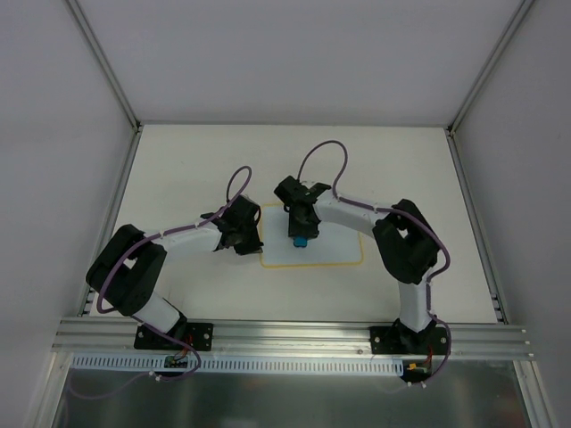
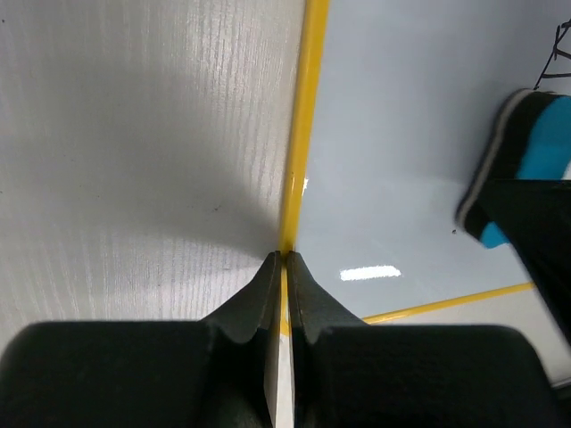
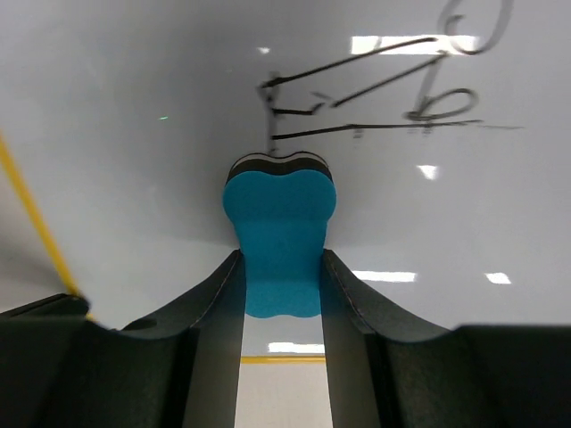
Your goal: Erase the whiteboard
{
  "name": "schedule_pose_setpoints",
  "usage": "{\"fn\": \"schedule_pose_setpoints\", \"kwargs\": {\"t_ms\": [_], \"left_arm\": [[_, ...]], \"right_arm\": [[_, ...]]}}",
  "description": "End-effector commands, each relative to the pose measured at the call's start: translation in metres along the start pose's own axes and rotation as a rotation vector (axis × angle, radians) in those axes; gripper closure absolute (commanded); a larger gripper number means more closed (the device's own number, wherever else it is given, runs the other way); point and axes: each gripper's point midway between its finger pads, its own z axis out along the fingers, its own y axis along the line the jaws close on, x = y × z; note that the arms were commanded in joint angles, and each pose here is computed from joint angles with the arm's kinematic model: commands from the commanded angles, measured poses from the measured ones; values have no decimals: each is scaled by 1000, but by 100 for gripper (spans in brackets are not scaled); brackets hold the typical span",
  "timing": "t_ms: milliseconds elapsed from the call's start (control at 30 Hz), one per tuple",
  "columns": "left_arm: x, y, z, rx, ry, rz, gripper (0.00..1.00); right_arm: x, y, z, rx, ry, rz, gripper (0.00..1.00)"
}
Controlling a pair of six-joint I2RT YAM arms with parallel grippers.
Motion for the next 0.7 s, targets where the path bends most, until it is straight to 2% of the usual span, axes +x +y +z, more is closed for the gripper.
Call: {"fn": "schedule_pose_setpoints", "kwargs": {"t_ms": [0, 133, 267, 667], "left_arm": [[45, 50, 2, -171, 141, 49, 100], [45, 51, 0, -169, 136, 48, 100], [44, 49, 0, -165, 131, 48, 100], [42, 44, 0, -150, 125, 36, 100]], "right_arm": [[25, -95, 18, 232, 112, 70, 100], [15, -142, 14, 303, 93, 126, 100], [14, -141, 13, 292, 91, 102, 100], [48, -5, 9, 71, 116, -61, 100]]}}
